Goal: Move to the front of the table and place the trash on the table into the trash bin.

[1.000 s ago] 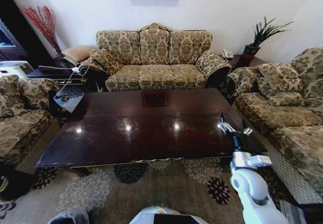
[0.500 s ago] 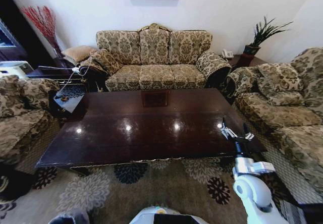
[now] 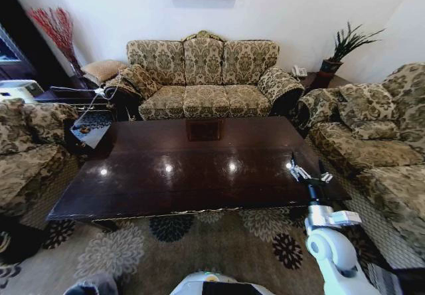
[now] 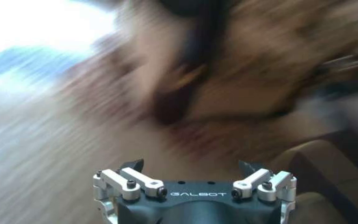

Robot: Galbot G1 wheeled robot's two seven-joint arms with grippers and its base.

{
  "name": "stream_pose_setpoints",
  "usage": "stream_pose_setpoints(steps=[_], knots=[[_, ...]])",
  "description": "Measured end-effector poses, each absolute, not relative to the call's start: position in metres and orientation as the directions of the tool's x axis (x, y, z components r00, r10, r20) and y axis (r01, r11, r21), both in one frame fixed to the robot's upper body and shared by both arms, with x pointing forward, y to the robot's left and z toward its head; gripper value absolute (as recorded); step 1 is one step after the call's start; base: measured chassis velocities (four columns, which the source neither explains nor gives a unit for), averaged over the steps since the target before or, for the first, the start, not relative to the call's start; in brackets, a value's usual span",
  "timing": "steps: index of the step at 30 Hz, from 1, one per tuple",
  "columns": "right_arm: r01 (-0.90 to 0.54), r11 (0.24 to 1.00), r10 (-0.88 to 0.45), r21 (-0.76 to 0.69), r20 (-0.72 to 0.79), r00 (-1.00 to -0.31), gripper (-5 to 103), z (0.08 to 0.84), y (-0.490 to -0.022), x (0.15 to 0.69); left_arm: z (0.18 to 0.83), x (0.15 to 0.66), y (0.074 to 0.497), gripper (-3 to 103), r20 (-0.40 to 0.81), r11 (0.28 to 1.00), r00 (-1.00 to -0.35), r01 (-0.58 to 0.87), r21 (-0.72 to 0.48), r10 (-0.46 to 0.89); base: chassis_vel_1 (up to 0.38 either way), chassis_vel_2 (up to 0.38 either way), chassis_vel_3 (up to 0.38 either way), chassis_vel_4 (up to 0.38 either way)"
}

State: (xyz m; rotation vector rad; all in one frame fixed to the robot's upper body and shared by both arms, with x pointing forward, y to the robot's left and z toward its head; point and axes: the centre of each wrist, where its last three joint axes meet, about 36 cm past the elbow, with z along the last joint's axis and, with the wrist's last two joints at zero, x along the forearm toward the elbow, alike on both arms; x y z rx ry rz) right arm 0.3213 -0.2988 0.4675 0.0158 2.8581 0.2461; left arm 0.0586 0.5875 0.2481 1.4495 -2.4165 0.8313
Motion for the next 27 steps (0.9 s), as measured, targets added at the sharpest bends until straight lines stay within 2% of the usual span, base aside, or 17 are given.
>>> stream_pose_setpoints(steps=[1,4,5,6,7,8,10,12,14,15,18,22,27], knots=[[-0.012,0.985,0.034,0.169,-0.268,-0.963,100,0.468,-0.299,0.321,0.248,0.059,0.588,100,0.443,0.36,-0.498,-0.86,-0.361,-0.746,0.0,0.0,0.0,0.0],[-0.107,0.984,-0.069,0.139,-0.257,-0.964,100,0.489,-0.281,0.316,0.342,0.12,0.581,100,0.205,0.6,-0.711,-0.686,-0.411,-0.673,0.0,0.0,0.0,0.0],[-0.107,0.984,-0.069,0.139,-0.257,-0.964,100,0.489,-0.281,0.316,0.342,0.12,0.581,100,0.205,0.6,-0.711,-0.686,-0.411,-0.673,0.0,0.0,0.0,0.0],[-0.138,0.982,-0.102,0.129,-0.249,-0.963,100,0.499,-0.272,0.31,0.386,0.146,0.565,100,0.101,0.686,-0.785,-0.589,-0.427,-0.611,0.0,0.0,0.0,0.0],[-0.138,0.982,-0.102,0.129,-0.249,-0.963,100,0.499,-0.272,0.31,0.386,0.146,0.565,100,0.101,0.686,-0.785,-0.589,-0.427,-0.611,0.0,0.0,0.0,0.0],[-0.155,0.98,-0.121,0.126,-0.241,-0.963,100,0.507,-0.263,0.302,0.43,0.17,0.537,100,-0.007,0.777,-0.853,-0.473,-0.415,-0.523,0.0,0.0,0.0,0.0],[-0.156,0.98,-0.125,0.123,-0.228,-0.966,100,0.512,-0.251,0.288,0.475,0.19,0.493,100,-0.101,0.877,-0.917,-0.332,-0.346,-0.387,0.0,0.0,0.0,0.0],[-0.156,0.981,-0.126,0.119,-0.223,-0.967,100,0.512,-0.249,0.284,0.485,0.194,0.48,100,-0.119,0.9,-0.93,-0.296,-0.321,-0.348,0.0,0.0,0.0,0.0],[-0.141,0.986,-0.119,0.089,-0.214,-0.97,100,0.508,-0.242,0.267,0.527,0.21,0.42,100,-0.178,0.957,-0.969,-0.122,-0.262,-0.172,0.0,0.0,0.0,0.0],[-0.141,0.986,-0.119,0.089,-0.214,-0.97,100,0.508,-0.242,0.267,0.527,0.21,0.42,100,-0.178,0.957,-0.969,-0.122,-0.262,-0.172,0.0,0.0,0.0,0.0],[-0.105,0.994,-0.096,0.028,-0.217,-0.971,100,0.495,-0.239,0.243,0.554,0.218,0.365,100,-0.204,0.979,-0.979,0.032,-0.201,-0.01,0.0,0.0,0.0,0.0],[-0.095,0.995,-0.089,0.018,-0.212,-0.973,100,0.489,-0.227,0.226,0.56,0.223,0.338,100,-0.187,0.988,-0.981,0.076,-0.137,0.049,0.0,0.0,0.0,0.0],[-0.13,0.991,-0.121,0.028,-0.222,-0.967,100,0.49,-0.214,0.228,0.563,0.218,0.336,100,-0.173,0.994,-0.985,0.007,-0.11,-0.012,0.0,0.0,0.0,0.0]])
